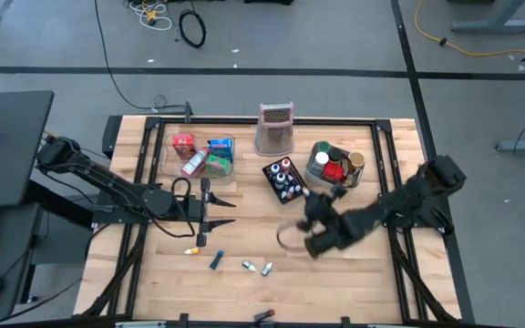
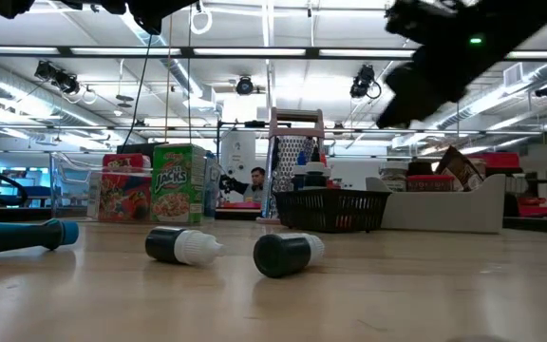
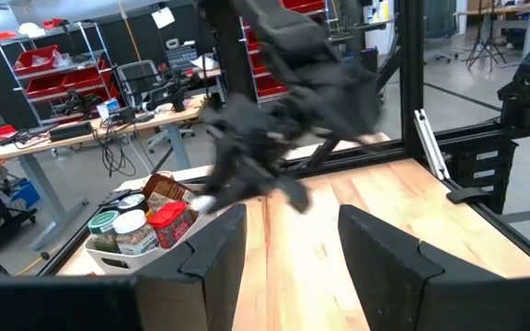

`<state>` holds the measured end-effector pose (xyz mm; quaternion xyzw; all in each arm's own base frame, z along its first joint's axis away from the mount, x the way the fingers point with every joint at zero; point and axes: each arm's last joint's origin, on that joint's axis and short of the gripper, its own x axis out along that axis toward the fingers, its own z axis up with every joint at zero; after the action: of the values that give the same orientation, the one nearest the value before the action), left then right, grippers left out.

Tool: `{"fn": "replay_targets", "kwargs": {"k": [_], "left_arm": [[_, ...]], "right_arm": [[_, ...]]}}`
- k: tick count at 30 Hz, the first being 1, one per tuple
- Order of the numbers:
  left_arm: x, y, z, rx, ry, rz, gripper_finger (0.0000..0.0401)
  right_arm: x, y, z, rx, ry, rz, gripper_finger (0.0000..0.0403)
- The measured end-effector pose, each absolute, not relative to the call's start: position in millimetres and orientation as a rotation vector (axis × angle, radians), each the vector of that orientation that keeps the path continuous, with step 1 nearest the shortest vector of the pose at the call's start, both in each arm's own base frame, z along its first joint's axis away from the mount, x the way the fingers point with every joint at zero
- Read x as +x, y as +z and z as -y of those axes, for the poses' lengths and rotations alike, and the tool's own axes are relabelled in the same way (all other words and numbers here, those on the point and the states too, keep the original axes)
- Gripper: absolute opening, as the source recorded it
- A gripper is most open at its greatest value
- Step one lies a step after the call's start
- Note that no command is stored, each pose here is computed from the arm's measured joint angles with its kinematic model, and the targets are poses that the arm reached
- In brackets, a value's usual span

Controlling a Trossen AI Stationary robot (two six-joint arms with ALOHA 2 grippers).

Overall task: Pick & Place Kitchen Items
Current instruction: Put the violet food coloring bottle into the black bin

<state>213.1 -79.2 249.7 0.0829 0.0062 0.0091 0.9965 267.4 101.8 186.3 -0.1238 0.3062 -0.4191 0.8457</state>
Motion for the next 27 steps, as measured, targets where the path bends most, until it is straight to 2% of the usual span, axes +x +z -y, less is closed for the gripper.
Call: {"fn": "replay_targets", "kwargs": {"k": [6,16,27], "left_arm": [[213.1,249.2,79.2,0.166,0.018,-0.018,0.0183],[212.8,243.7,79.1,0.113,0.016,-0.069,0.0183],[212.6,241.5,79.0,0.077,0.017,-0.09,0.0183]], "right_arm": [[283.3,195.0,-50.7,-0.083,-0.937,-0.747,0.0094],[310.8,188.0,-14.9,0.109,-0.752,-0.837,0.0094],[315.7,189.7,4.8,0.149,-0.765,-0.814,0.0102]]}}
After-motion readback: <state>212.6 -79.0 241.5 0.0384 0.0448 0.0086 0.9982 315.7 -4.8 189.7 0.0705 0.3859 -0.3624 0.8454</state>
